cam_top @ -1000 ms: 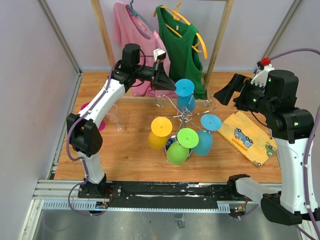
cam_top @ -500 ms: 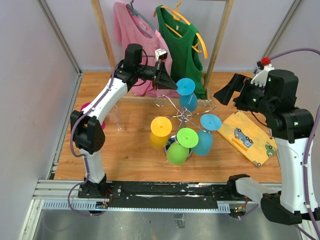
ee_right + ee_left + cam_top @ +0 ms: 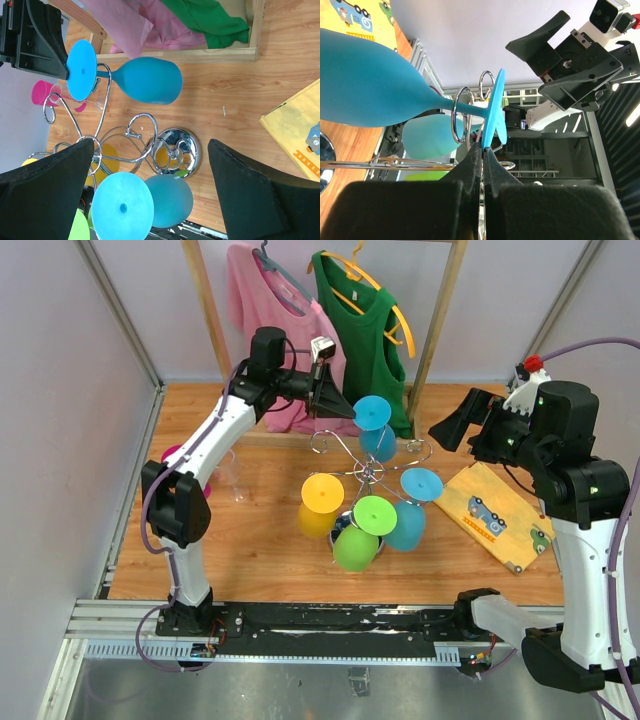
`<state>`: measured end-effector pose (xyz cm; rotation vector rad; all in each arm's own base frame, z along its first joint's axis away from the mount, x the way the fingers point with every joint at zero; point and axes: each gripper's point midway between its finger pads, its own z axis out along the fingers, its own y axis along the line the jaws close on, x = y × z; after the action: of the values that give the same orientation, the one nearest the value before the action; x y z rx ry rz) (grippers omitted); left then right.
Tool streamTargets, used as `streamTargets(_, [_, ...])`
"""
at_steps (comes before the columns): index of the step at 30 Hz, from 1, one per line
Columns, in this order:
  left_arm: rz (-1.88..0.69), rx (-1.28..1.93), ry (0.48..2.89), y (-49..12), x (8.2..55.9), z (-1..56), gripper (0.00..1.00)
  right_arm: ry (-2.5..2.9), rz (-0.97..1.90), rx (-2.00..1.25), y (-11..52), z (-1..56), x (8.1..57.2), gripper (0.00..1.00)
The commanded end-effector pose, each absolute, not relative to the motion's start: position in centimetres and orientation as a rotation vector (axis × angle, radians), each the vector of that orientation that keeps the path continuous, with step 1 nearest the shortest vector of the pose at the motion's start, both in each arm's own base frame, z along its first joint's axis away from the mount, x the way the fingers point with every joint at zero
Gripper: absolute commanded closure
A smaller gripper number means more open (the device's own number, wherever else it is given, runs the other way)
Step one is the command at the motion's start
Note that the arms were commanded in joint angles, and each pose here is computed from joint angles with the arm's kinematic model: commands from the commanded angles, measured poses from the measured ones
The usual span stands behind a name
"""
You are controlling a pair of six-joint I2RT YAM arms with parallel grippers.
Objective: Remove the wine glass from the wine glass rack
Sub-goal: Pick up the wine glass from the wine rack.
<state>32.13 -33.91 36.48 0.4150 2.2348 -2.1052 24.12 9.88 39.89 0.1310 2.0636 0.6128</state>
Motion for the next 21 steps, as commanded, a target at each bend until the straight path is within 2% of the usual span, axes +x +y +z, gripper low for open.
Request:
streamTargets(1, [-2.112,0.505,2.185,-34.5,31.5,37.5,1.00,2.050,0.585,0.146,9.2,40.0,24.3,0.02])
streamTargets(21, [-2.126,0.589,2.166,-34.9,28.9,38.5,1.00,2.055,0.582,0.150,9.1,39.5,23.7,0.02])
